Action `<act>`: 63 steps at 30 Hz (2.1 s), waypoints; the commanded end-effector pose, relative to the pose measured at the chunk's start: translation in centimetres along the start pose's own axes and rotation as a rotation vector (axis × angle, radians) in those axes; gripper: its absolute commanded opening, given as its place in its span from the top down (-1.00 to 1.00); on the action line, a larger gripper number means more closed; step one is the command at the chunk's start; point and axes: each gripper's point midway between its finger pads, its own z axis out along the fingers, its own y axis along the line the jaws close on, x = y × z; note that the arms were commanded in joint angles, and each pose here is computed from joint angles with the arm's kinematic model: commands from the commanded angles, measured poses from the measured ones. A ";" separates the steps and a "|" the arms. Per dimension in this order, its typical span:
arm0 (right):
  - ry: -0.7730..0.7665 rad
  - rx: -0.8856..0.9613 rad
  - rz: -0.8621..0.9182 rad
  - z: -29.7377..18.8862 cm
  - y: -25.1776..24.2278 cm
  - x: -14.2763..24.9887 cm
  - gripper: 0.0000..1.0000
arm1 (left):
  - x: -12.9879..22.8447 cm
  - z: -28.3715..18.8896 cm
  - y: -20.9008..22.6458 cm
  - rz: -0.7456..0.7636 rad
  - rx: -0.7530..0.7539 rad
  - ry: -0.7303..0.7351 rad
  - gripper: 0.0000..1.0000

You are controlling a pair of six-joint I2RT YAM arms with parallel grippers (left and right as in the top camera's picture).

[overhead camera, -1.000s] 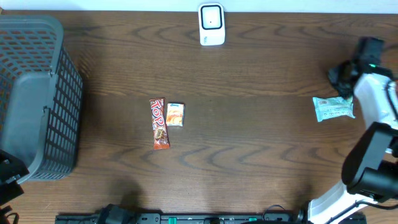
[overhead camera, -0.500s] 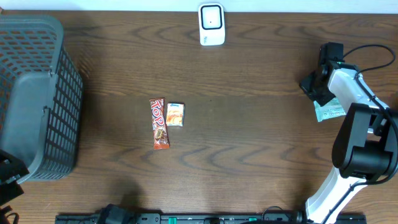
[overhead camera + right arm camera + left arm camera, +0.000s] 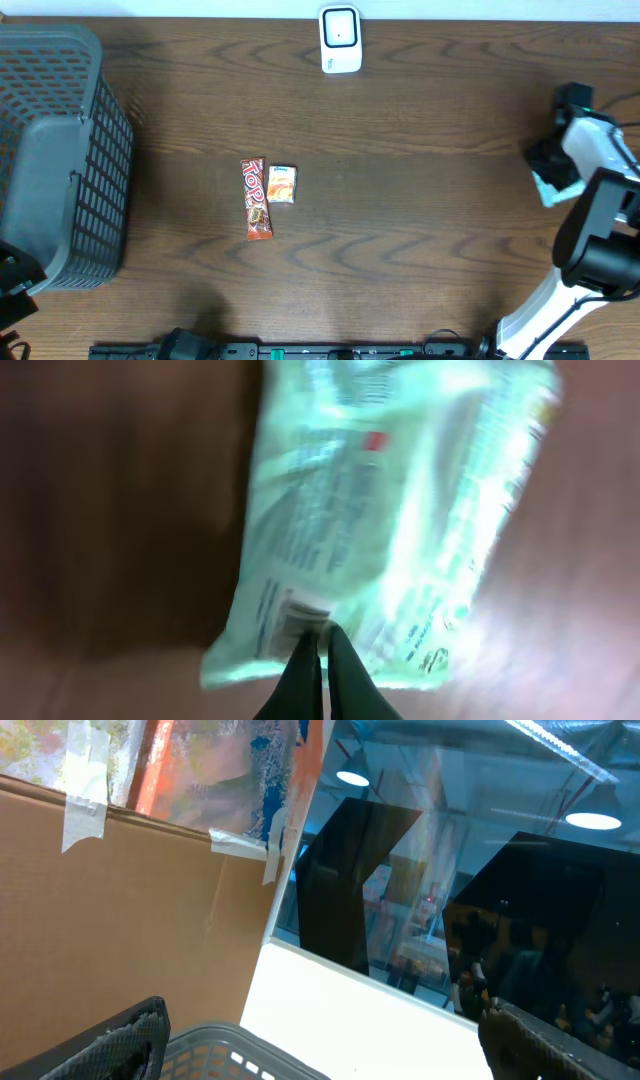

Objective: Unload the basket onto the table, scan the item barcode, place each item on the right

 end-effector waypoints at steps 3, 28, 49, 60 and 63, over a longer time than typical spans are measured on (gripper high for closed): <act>-0.026 0.072 0.126 1.3 -4.2 -3.0 0.98 | -0.1 -0.2 0.3 -0.012 -0.011 -0.004 -0.97; 0.009 -0.755 -0.728 -20.5 10.8 9.2 -0.98 | -0.1 -0.2 0.3 -0.012 -0.011 -0.004 -0.97; 0.178 -1.107 -1.350 -24.8 20.9 41.6 0.98 | -0.1 -0.2 0.3 -0.012 -0.011 -0.004 -0.97; 0.090 -1.185 -1.410 -26.3 21.5 48.9 0.97 | -0.1 -0.2 0.3 -0.012 -0.011 -0.004 -0.97; 0.102 -1.155 -1.403 -25.2 21.4 49.5 0.98 | -0.1 -0.2 0.3 -0.012 -0.011 -0.004 -0.97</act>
